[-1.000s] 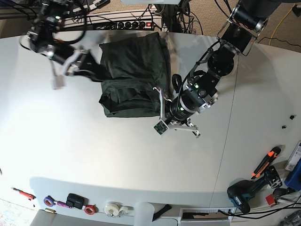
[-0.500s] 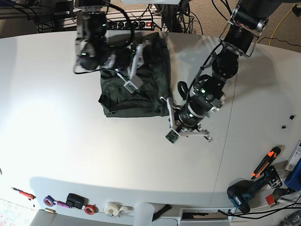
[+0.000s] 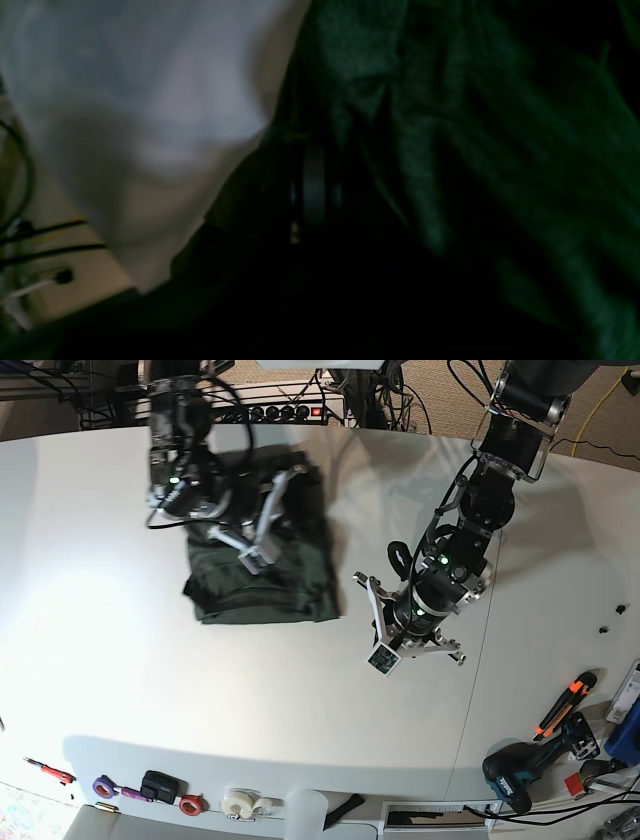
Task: Layout the t-shirt on the table in an organized manner, then fold the t-shirt properly
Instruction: 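Release the left gripper and grasp the folded shirt with the right gripper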
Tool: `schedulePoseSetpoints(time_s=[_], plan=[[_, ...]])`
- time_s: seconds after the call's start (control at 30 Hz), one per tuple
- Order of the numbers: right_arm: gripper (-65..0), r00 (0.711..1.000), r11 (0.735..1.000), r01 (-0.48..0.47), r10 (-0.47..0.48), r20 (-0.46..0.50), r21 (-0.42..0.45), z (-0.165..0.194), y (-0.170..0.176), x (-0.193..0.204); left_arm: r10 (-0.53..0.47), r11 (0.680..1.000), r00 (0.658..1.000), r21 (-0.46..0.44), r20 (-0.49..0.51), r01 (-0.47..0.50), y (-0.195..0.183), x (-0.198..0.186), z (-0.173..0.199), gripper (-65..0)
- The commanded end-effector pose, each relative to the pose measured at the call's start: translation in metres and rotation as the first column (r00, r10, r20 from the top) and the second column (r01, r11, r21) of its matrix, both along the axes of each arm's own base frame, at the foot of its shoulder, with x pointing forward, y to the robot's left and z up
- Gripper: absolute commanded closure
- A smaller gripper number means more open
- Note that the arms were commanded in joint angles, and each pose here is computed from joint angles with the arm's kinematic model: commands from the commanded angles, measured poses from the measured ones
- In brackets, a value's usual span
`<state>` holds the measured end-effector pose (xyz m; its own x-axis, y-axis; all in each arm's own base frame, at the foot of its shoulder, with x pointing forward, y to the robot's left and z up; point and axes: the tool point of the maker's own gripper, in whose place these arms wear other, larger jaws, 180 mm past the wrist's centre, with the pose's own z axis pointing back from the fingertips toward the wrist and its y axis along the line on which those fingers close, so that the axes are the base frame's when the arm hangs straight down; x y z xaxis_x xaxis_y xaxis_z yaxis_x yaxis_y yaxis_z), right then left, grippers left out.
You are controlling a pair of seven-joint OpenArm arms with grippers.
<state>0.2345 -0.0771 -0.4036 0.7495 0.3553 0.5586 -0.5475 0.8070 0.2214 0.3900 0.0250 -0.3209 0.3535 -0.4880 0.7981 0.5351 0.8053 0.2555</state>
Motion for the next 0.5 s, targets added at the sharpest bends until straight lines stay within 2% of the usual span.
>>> schedulePoseSetpoints(time_s=[0.0, 0.17, 0.3, 0.47], plan=[[0.0, 0.994, 0.975, 0.013, -0.037, -0.106, -0.220, -0.024, -0.051, -0.020, 0.000, 1.000, 0.999, -0.019, 0.054, 0.001, -0.002, 0.009, 0.018, 0.0], [0.0, 0.990, 0.934, 0.055, -0.096, -0.100, -0.353, -0.019, -0.121, -0.025, -0.004, 0.999, 0.999, -0.039, 0.045, 0.006, -0.004, 0.008, 0.018, 0.0], [0.0, 0.981, 0.889, 0.143, -0.186, -0.056, -0.436, -0.004, -0.179, -0.023, -0.005, 0.999, 0.999, -0.042, 0.043, 0.007, -0.005, 0.008, 0.018, 0.0], [0.0, 0.948, 0.841, 0.304, -0.314, 0.054, -0.448, 0.023, -0.231, -0.014, -0.005, 0.999, 0.999, -0.042, 0.043, 0.007, -0.005, 0.008, 0.018, 0.0]])
